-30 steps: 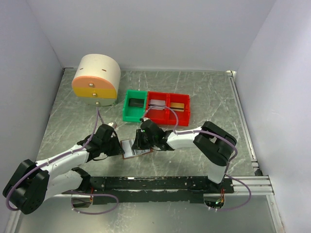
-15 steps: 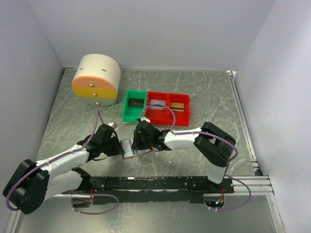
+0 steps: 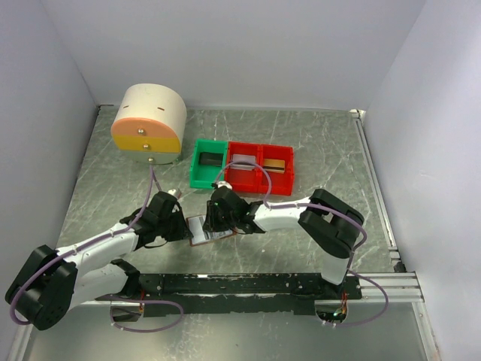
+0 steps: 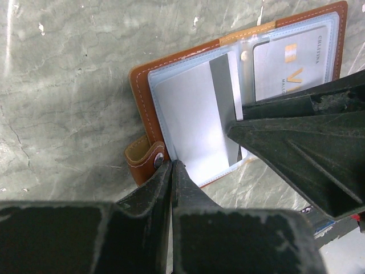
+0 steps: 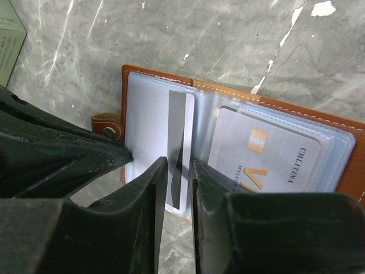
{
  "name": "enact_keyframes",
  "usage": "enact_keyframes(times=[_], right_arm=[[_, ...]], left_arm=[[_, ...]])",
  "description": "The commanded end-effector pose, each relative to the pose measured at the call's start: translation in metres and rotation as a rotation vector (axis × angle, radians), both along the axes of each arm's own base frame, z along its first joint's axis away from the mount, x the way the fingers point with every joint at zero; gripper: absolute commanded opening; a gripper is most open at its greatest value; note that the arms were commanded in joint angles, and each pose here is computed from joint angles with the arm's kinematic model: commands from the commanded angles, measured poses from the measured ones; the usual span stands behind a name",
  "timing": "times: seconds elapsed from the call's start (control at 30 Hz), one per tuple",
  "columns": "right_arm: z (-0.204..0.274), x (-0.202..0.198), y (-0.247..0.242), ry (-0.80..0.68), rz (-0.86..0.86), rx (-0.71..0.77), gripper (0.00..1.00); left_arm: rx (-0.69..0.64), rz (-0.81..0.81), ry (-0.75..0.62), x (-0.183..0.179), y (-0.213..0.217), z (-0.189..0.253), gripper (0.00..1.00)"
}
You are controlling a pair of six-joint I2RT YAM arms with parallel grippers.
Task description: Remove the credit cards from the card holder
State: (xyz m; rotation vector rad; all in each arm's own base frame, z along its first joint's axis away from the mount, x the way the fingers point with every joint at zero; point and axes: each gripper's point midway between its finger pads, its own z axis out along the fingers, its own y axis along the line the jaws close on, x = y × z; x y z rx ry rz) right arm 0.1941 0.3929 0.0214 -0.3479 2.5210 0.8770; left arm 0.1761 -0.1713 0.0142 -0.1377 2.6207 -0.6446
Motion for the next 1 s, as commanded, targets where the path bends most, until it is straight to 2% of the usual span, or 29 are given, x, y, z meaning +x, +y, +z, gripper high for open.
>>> enact_keyframes(times=[0.0,0.2,0.33,0.8,0.97], right_arm=[[-0.002,-0.01,0.006,0.036,0.031,0.077,0.2],[0.014,-0.012,0.01,0.057,0.036,0.206,0.0],[0.022,-0.012,0.007,0.061,0.028,0.249,0.0],[0.021,-0.006,-0.019,0.053,-0.021,0.226,0.0],[0.02,-0.005,-0.024,0.055,-0.034,0.224,0.0]], left_arm=[[0.06,0.0,0.015,-0.005,0.01,-0.01,0.12],[0.062,0.004,0.013,-0.005,0.012,-0.01,0.12],[0.067,0.007,0.011,-0.006,0.013,-0.01,0.12],[0.058,0.013,0.013,-0.008,0.014,-0.01,0.12],[0.013,0.003,-0.001,-0.007,0.007,-0.001,0.14]])
